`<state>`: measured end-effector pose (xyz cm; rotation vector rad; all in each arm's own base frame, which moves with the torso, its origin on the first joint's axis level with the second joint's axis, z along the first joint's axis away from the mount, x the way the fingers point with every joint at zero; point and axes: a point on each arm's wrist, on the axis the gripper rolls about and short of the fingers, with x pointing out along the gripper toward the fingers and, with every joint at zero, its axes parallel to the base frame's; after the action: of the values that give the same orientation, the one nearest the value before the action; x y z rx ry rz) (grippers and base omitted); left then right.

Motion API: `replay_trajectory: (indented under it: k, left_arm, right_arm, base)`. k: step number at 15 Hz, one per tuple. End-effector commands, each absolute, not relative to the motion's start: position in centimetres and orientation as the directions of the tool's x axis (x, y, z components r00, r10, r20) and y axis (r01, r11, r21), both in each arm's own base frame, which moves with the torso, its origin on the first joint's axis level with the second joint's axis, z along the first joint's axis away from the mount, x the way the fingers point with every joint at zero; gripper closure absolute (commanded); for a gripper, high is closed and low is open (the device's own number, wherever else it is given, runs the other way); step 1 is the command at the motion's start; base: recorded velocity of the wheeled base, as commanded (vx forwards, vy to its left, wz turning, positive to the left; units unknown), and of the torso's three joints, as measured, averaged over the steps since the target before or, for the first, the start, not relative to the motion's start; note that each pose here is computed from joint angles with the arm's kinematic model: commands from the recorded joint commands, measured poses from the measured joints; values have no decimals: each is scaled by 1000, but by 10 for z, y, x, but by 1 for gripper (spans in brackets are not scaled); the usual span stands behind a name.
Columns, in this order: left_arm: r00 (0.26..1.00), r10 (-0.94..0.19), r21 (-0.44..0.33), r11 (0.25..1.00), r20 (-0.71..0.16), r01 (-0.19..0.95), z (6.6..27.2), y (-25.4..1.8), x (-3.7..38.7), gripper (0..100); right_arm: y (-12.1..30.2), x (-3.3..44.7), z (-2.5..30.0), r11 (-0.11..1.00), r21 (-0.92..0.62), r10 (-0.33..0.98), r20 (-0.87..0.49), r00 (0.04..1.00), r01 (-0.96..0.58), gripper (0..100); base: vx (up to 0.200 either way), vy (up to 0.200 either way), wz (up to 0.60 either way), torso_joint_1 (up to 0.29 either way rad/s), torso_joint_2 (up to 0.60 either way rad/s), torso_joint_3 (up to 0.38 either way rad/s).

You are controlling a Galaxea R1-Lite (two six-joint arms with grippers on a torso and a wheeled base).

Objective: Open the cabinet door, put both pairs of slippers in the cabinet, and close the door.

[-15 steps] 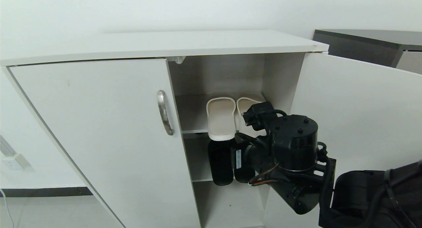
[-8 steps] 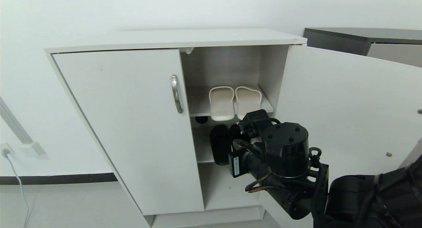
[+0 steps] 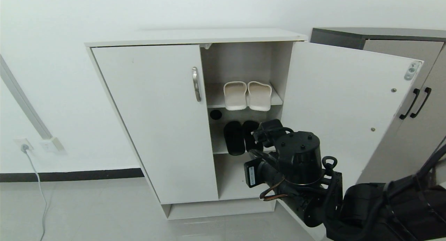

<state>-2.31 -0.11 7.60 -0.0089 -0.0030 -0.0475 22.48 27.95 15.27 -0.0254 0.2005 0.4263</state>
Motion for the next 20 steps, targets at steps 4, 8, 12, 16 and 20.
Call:
replay_trajectory:
  k: [4, 8, 12, 16, 20]
  left_arm:
    - [999, -48, -9, 999, 2, 48, 76, -1, -23, 100]
    - [999, -48, -9, 999, 2, 48, 76, -1, -23, 100]
    - [999, -48, -9, 999, 2, 48, 76, -1, -23, 100]
    - [999, -48, -9, 999, 2, 48, 76, -1, -23, 100]
    - [999, -48, -9, 999, 2, 48, 76, -1, -23, 100]
  right_arm:
    - [280, 227, 145, 912, 5, 401, -219, 889, -411, 100]
    - [279, 228, 143, 914, 3, 397, -223, 890, -406, 100]
    - [279, 228, 142, 914, -1, 396, -227, 890, -407, 100]
    - [278, 228, 142, 914, -2, 395, -228, 890, -407, 100]
    - [278, 228, 142, 914, -4, 394, -230, 890, -406, 100]
  base:
    - [0, 0, 0, 0, 0, 0]
    - [0, 0, 0, 0, 0, 0]
    - [0, 0, 0, 0, 0, 0]
    - [0, 0, 0, 10, -144, -231]
    - [0, 0, 0, 50, -500, -364]
